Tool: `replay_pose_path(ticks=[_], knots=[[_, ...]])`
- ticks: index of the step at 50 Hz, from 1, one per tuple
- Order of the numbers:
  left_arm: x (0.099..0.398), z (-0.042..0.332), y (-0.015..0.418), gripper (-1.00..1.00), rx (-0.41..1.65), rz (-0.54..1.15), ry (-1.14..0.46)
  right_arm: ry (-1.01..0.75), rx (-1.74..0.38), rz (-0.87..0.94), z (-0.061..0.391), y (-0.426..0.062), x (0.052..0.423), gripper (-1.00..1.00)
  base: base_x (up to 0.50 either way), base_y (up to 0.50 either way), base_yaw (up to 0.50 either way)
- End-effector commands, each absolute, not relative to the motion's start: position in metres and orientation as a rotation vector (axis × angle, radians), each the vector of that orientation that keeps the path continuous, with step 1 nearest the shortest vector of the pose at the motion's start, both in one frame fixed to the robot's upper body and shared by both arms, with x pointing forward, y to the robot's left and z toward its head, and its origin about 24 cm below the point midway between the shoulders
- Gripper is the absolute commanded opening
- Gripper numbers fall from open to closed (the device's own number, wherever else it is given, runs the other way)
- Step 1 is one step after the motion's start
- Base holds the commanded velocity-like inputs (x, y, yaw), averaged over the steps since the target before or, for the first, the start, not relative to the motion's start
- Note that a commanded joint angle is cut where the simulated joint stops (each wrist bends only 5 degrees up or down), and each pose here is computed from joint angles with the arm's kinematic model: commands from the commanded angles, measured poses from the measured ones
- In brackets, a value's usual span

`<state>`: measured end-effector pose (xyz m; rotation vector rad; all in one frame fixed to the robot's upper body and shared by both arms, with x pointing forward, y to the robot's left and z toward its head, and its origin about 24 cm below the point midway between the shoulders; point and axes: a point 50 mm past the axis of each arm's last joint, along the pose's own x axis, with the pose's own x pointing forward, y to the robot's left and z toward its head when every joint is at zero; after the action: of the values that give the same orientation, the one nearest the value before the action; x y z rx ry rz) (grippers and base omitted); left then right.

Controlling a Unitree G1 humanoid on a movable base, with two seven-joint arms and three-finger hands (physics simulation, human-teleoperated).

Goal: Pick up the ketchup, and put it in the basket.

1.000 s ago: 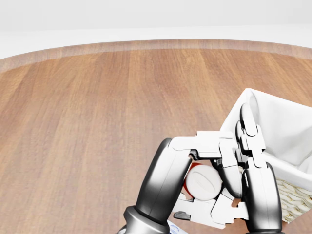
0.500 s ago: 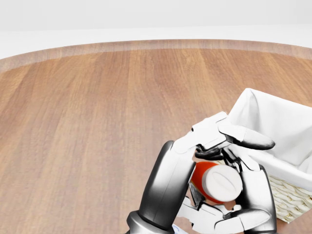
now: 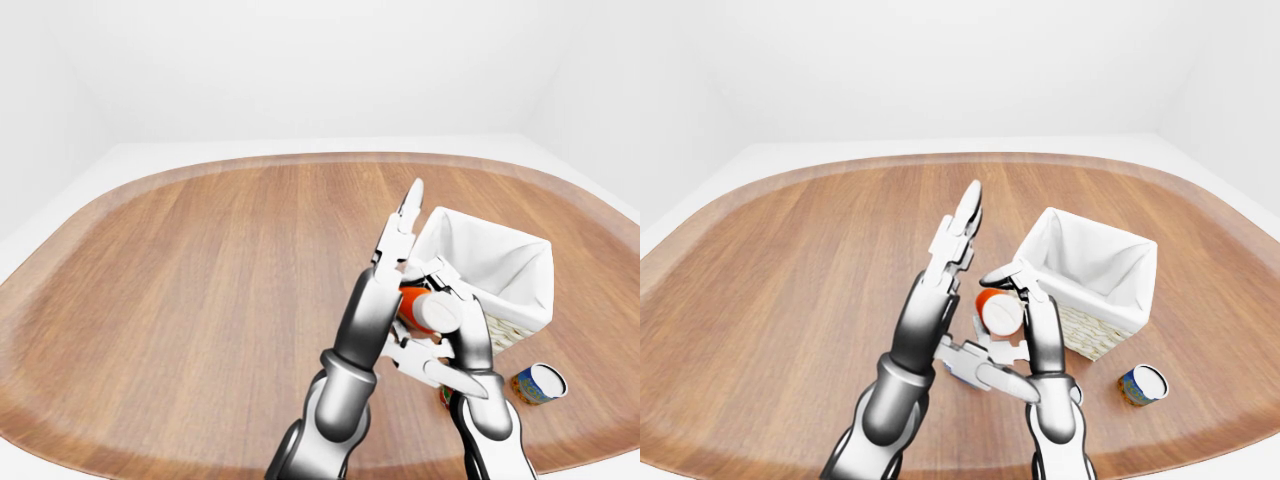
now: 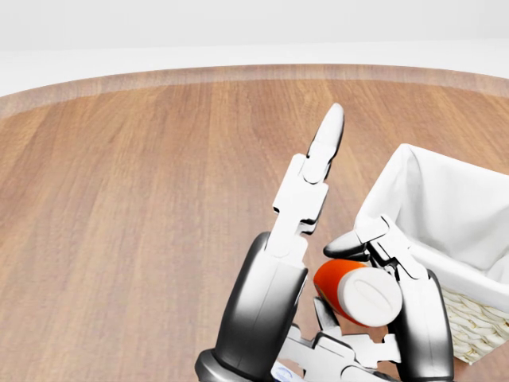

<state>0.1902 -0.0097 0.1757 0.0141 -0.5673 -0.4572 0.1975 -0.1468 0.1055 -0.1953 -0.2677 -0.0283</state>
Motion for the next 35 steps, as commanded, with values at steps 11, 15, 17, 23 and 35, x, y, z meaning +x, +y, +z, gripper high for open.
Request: replay_pose_path(ticks=[11, 15, 17, 23, 35], knots=[[0.197, 0.18, 0.085, 1.0, 0.126, -0.214, -0.596, -0.29, -0.221, -0.056, 0.106, -0.147, 0.198, -1.0, 0.0, 0.0, 0.0], [0.204, 0.161, 0.114, 1.0, 0.143, -0.146, -0.492, -0.29, -0.225, -0.055, 0.106, -0.146, 0.199, -1.0, 0.0, 0.0, 0.0], [0.206, 0.157, 0.119, 1.0, 0.153, -0.131, -0.469, -0.29, -0.225, -0.055, 0.106, -0.146, 0.199, -1.0, 0.0, 0.0, 0.0], [0.207, 0.119, 0.15, 1.0, 0.181, -0.058, -0.291, -0.292, -0.23, -0.05, 0.106, -0.144, 0.198, -1.0, 0.0, 0.0, 0.0], [0.225, 0.058, 0.189, 1.0, 0.162, 0.054, -0.107, -0.297, -0.234, -0.049, 0.106, -0.143, 0.199, -1.0, 0.0, 0.0, 0.0]])
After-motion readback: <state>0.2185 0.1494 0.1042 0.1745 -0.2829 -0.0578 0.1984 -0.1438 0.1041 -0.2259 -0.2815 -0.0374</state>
